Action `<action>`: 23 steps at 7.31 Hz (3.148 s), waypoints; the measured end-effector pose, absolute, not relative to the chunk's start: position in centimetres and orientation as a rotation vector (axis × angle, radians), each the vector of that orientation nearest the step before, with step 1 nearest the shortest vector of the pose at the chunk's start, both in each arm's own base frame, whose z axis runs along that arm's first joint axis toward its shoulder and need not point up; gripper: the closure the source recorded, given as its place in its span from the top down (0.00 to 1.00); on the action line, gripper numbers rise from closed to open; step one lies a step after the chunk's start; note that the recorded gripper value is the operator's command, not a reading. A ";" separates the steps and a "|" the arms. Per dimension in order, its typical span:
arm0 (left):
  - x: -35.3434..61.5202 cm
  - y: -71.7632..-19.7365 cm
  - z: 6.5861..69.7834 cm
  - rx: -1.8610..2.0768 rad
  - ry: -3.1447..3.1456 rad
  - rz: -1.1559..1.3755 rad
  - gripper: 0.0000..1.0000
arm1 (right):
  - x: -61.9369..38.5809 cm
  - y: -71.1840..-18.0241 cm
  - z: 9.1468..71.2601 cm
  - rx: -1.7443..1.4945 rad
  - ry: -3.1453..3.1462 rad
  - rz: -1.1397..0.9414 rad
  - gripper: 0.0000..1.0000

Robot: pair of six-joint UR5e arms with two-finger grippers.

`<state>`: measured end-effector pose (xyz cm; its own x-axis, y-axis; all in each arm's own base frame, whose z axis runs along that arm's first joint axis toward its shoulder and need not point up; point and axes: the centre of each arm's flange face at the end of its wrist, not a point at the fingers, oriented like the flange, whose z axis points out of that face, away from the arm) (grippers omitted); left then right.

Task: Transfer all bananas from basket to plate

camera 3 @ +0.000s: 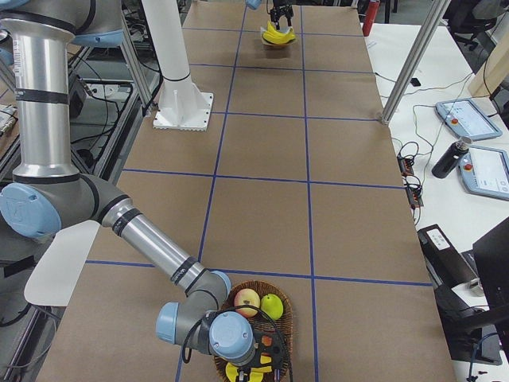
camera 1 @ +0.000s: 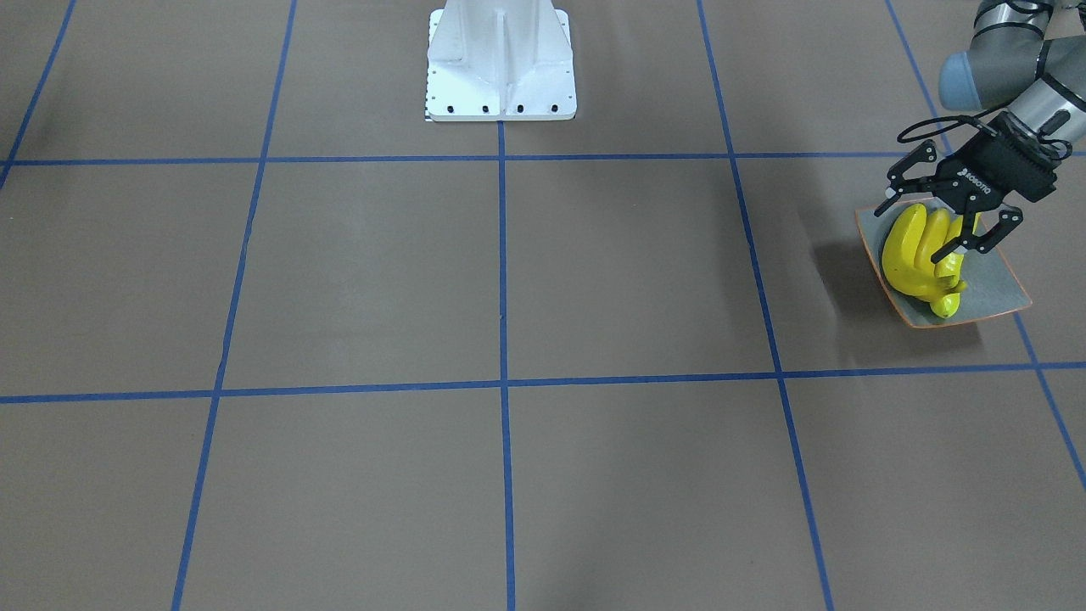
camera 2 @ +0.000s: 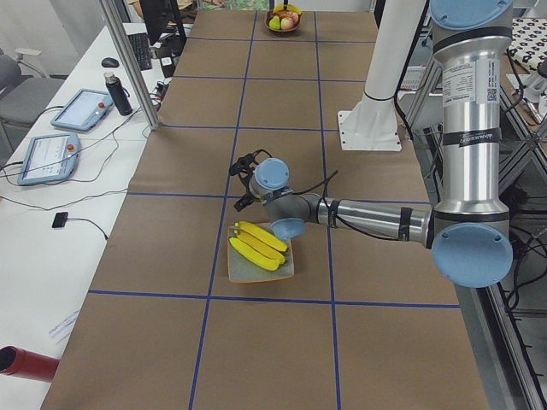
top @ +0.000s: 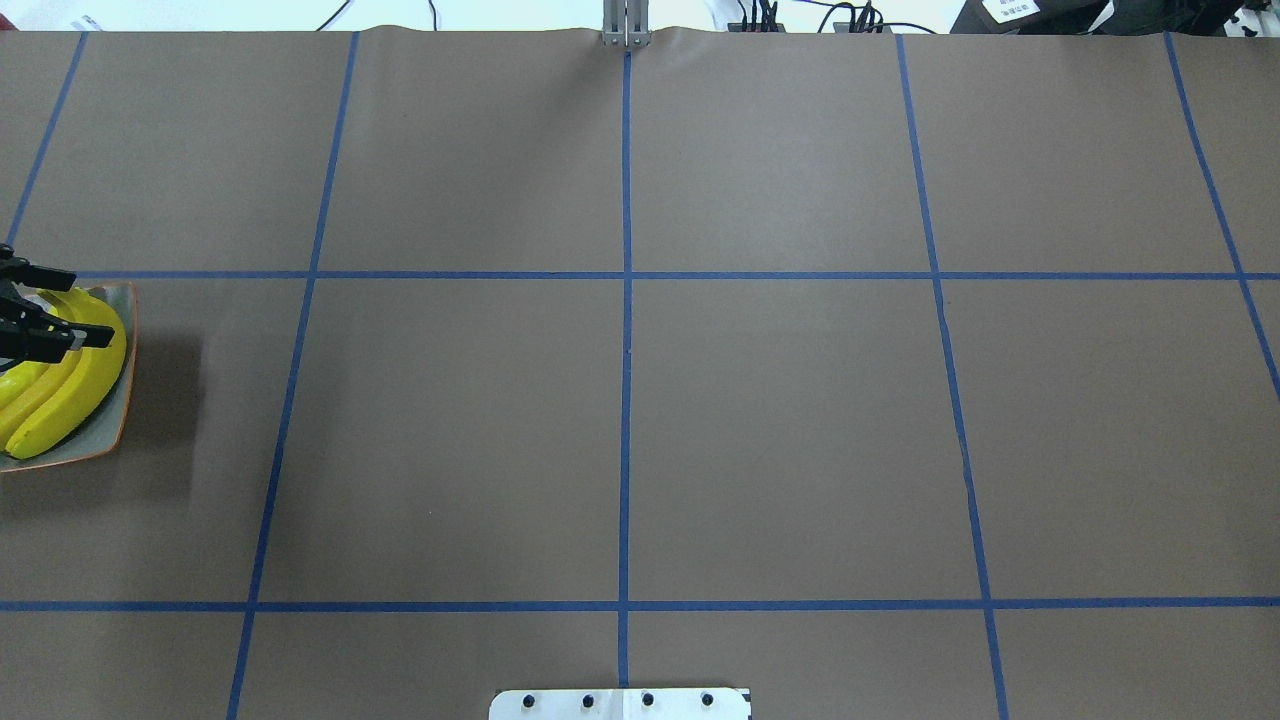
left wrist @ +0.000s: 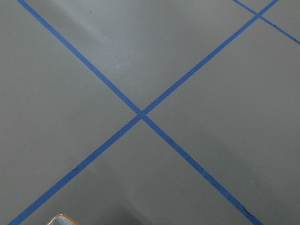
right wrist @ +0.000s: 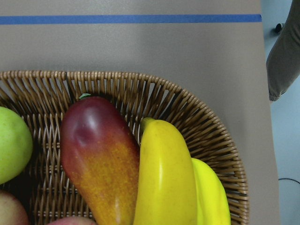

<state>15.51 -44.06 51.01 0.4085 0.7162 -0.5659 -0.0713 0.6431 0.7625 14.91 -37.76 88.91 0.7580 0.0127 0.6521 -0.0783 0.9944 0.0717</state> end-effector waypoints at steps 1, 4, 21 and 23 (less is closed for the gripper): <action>15.5 -44.1 50.9 0.731 1.041 0.556 1.00 | 14.6 -37.8 88.9 0.099 -0.707 0.039 0.25; 15.6 -44.2 50.9 0.731 1.042 0.556 1.00 | 14.6 -37.8 89.0 0.114 -0.661 0.012 0.00; 37.2 -46.1 19.0 0.394 1.645 0.073 1.00 | -6.4 -53.9 31.8 -0.025 -1.147 0.612 0.00; 39.6 -43.8 16.7 0.406 1.690 0.055 1.00 | -14.7 -54.3 24.8 -0.045 -1.168 0.677 0.00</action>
